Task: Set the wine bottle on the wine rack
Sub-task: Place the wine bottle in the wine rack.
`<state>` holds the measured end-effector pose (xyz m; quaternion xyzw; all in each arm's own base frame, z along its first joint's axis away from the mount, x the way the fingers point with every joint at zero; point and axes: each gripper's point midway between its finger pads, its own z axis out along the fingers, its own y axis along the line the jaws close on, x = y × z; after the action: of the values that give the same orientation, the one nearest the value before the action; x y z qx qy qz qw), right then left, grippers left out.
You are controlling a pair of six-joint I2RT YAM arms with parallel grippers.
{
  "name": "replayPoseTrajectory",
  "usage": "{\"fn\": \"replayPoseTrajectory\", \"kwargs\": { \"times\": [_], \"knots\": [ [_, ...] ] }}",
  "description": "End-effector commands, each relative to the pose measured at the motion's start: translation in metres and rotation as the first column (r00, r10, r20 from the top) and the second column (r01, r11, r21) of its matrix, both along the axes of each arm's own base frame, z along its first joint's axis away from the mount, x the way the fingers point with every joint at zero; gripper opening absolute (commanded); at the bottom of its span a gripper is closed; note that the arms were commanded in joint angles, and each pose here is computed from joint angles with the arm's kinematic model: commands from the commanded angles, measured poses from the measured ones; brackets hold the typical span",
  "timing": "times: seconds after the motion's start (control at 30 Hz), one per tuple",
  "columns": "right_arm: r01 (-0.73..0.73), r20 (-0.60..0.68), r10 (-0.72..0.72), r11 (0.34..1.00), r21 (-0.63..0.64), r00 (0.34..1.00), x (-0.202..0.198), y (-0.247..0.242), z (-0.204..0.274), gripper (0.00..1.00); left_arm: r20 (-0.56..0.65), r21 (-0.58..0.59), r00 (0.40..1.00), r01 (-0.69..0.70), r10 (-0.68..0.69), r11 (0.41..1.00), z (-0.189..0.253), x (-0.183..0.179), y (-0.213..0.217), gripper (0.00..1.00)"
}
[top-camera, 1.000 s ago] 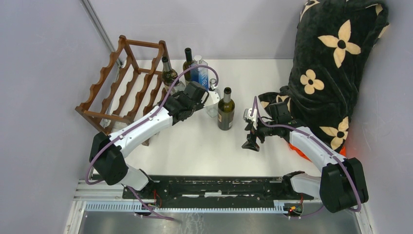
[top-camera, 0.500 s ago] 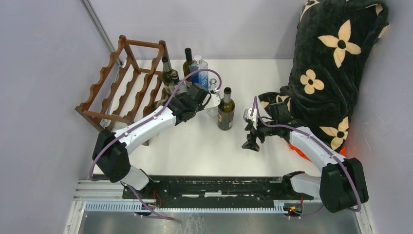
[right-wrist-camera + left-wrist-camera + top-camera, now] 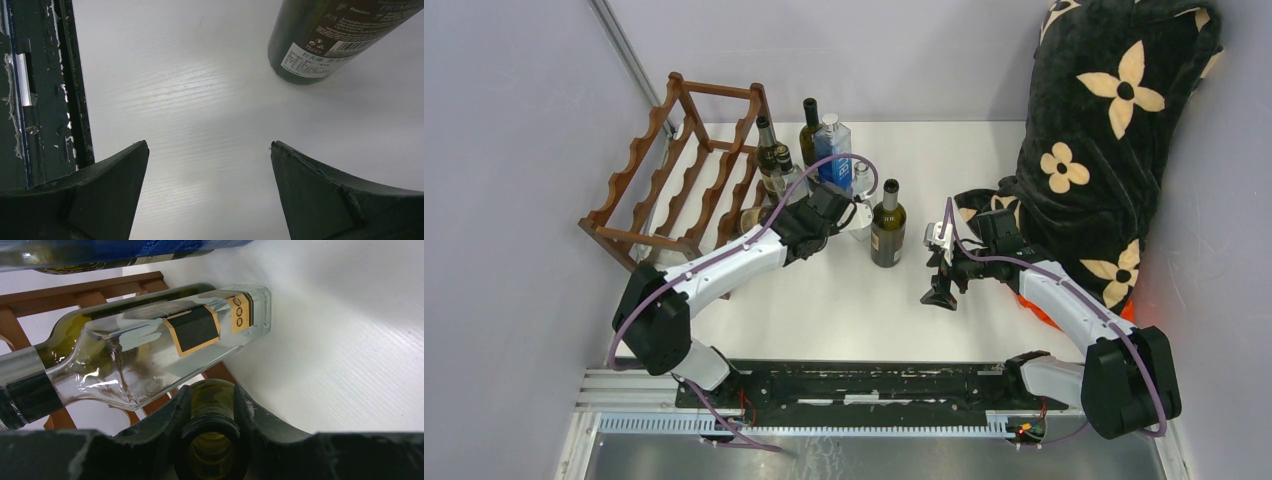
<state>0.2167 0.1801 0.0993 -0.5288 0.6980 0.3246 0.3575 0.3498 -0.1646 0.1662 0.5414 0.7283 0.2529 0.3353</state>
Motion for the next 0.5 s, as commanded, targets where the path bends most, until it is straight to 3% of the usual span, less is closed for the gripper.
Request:
{"fn": "replayPoseTrajectory", "kwargs": {
  "times": [0.0, 0.33, 0.47],
  "knots": [
    [-0.022, 0.051, 0.020, 0.999, 0.036, 0.998, 0.005, 0.005, 0.014, 0.98, 0.101, 0.008, 0.994, -0.032, 0.031, 0.999, 0.023, 0.004, 0.014, 0.02],
    [-0.022, 0.054, 0.020, 0.999, 0.037, 0.998, 0.004, 0.005, 0.015, 0.98, 0.088, -0.026, 0.994, -0.056, 0.058, 0.998, 0.004, -0.001, 0.026, 0.06],
    [-0.022, 0.054, 0.020, 0.999, 0.038, 0.998, 0.004, 0.005, 0.015, 0.98, 0.093, -0.034, 0.993, -0.068, 0.071, 0.997, -0.003, -0.001, 0.035, 0.14]
  ]
}}
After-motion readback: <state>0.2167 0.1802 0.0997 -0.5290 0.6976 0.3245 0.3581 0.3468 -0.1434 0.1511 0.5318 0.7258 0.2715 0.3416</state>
